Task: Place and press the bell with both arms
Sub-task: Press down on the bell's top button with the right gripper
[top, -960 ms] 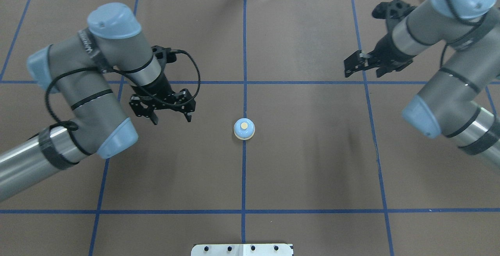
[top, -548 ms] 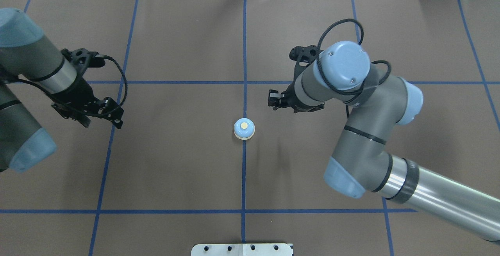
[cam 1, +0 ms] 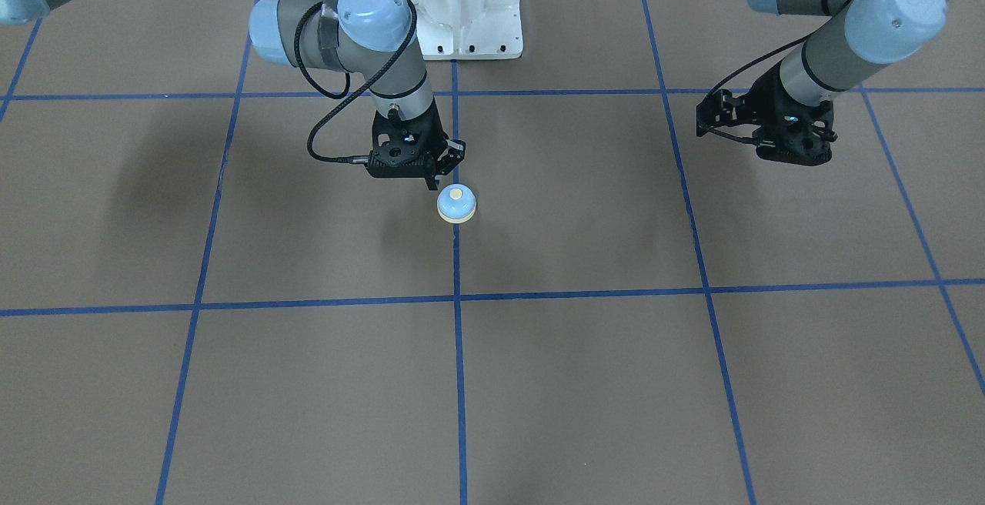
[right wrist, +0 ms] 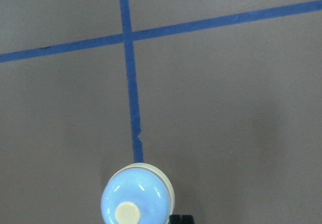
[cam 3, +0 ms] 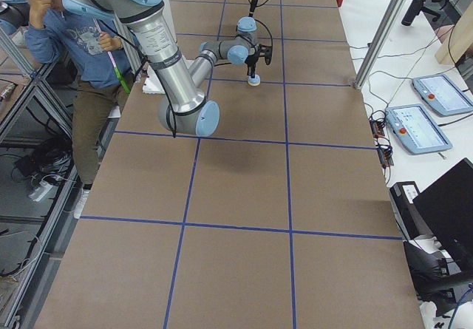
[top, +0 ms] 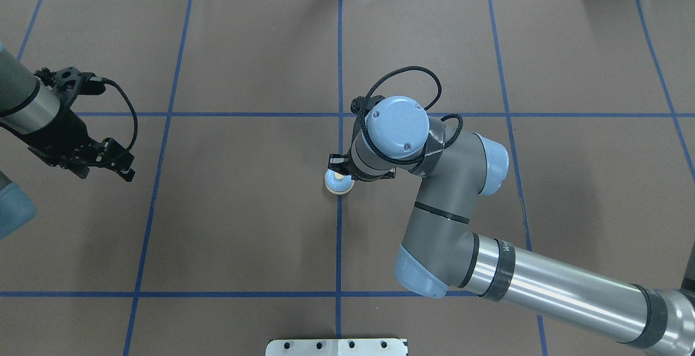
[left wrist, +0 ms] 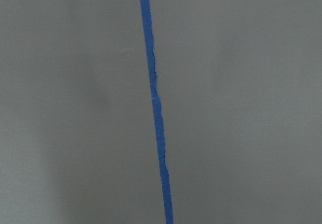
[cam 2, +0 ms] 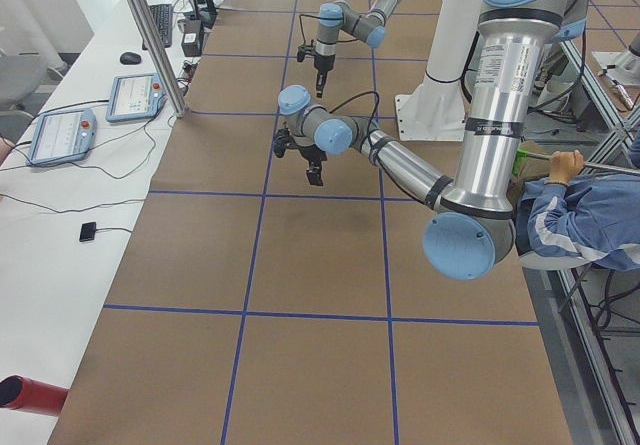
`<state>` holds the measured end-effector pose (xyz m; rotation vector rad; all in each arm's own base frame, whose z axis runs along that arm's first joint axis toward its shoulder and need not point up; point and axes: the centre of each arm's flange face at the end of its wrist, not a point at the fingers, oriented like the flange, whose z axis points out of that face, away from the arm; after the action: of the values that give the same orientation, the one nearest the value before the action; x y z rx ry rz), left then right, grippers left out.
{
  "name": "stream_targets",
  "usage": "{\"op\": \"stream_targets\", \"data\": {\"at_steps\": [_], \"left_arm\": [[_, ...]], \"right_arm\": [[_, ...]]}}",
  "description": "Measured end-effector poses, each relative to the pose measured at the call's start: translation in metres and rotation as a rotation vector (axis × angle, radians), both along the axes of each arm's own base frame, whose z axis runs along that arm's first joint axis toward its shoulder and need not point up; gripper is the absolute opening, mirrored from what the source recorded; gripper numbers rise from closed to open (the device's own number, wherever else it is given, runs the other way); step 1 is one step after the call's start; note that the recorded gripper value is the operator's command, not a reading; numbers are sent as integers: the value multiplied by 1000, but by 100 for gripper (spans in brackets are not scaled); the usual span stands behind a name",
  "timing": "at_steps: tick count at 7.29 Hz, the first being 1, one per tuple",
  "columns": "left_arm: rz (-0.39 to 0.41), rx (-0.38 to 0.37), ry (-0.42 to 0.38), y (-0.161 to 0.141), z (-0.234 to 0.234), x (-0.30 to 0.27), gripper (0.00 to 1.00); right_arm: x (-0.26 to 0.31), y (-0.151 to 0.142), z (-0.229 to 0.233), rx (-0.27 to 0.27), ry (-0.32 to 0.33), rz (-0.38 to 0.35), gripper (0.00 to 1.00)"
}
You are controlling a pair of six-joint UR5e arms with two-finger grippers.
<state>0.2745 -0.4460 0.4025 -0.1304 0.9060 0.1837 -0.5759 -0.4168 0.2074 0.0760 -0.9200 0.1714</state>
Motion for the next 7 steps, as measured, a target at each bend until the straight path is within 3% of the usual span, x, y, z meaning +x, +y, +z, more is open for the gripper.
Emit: {"op": "stream_targets", "data": {"at_steps": [7], "left_arm": [[0,2,0,0,0,0,100]], "right_arm": [[-35,-16,-15,-14,26,4,0]]}}
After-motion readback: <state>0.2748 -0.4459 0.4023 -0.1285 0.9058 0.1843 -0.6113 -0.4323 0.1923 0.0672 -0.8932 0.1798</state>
